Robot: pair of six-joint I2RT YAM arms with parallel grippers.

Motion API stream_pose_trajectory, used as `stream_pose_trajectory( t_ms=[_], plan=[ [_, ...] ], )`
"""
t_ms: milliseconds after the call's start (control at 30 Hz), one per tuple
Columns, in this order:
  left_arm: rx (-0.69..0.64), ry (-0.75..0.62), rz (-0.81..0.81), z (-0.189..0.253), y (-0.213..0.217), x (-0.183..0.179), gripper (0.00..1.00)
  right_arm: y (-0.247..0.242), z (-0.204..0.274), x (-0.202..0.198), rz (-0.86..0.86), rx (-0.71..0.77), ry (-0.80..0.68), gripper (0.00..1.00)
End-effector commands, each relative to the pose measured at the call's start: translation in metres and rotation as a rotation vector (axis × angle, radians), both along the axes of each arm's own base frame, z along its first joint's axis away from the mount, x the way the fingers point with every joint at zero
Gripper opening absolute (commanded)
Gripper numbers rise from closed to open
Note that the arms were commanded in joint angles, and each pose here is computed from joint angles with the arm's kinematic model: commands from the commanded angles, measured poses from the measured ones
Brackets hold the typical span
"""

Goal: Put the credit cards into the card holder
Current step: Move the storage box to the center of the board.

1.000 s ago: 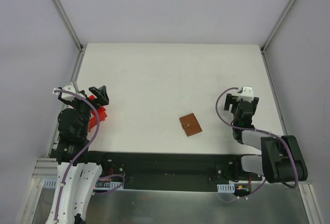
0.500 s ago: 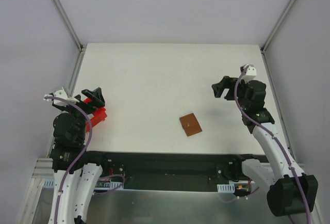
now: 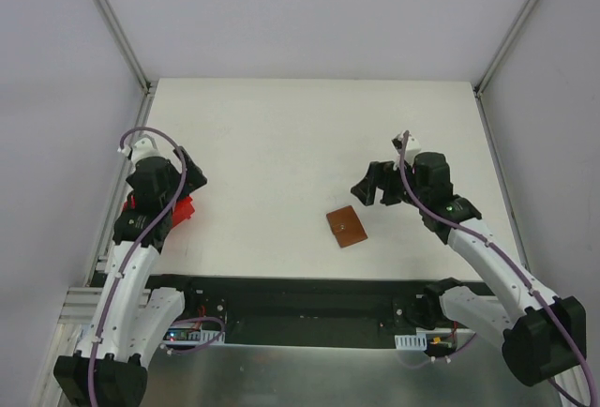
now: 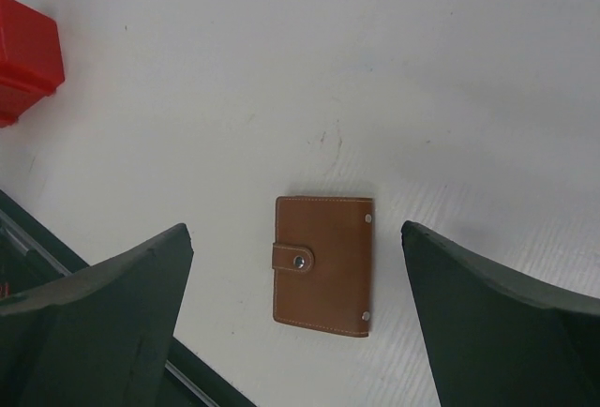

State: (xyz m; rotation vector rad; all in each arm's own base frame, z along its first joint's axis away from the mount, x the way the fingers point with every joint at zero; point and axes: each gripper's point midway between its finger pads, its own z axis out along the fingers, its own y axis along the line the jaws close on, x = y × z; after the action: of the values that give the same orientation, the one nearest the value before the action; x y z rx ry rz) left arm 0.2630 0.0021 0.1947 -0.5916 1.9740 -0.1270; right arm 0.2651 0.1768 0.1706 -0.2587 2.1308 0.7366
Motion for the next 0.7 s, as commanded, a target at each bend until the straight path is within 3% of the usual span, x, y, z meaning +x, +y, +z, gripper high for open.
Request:
stream_pose_trajectory(
  t_ms=[0,667],
  plan=[
    [-0.033,0.023,0.045,0.0,0.003,0.014,0.99,0.002,-0.008,-0.013,0.012,0.012,0.029,0.96],
    [-0.023,0.214,0.106,-0.073,0.025,0.05,0.99,-0.011,-0.031,-0.027,-0.034,-0.021,0.062,0.96]
  ],
)
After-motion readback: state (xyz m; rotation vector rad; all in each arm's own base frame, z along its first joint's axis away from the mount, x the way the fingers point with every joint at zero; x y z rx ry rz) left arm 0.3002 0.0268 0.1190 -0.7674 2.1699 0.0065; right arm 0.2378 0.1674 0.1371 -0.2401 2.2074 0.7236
